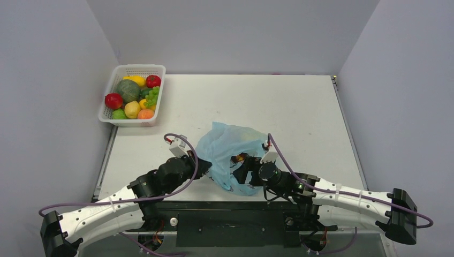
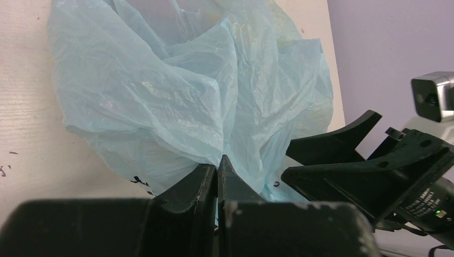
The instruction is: Take the fake fruits out of the plastic bag
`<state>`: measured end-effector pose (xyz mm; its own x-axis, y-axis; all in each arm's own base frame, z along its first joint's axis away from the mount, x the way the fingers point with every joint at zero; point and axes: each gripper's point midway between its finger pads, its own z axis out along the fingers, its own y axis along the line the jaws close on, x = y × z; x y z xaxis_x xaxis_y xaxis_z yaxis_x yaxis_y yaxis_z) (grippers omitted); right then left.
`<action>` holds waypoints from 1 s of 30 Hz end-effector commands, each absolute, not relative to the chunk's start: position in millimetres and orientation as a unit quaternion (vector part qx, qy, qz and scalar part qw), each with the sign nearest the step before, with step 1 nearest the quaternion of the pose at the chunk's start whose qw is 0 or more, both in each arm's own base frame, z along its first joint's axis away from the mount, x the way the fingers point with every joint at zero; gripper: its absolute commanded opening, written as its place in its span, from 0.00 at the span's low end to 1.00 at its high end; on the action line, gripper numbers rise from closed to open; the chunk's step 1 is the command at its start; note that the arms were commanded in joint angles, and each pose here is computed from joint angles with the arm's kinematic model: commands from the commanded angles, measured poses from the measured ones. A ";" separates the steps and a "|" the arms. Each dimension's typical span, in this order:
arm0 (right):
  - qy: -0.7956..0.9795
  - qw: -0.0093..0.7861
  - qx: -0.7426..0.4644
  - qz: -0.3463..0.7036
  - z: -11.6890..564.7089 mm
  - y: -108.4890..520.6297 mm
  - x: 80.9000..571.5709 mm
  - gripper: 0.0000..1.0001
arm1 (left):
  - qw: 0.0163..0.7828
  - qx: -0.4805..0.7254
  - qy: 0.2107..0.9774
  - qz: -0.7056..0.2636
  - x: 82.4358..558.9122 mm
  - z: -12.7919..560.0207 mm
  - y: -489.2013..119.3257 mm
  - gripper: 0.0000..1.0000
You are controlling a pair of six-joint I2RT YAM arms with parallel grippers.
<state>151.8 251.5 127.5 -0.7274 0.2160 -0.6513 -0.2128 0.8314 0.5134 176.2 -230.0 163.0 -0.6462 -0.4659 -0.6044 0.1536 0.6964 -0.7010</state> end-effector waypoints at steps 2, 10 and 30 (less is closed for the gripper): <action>0.840 0.355 0.099 0.399 150.1 282.4 156.8 0.84 | 0.418 -0.101 0.811 -0.397 177.4 186.0 -230.6 0.00; 0.833 0.342 0.192 0.391 129.5 266.8 168.6 0.93 | 0.424 -0.101 0.808 -0.398 178.0 191.3 -229.0 0.00; 0.807 0.335 0.143 0.465 143.2 265.8 169.0 0.00 | 0.429 -0.060 0.811 -0.392 151.2 244.2 -194.8 0.49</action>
<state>181.4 250.8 105.4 -0.6715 0.6768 -0.3016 0.1531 0.5250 0.8372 163.2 -208.7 177.4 -0.6585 -0.4250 -0.6211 0.1523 0.7330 -0.6630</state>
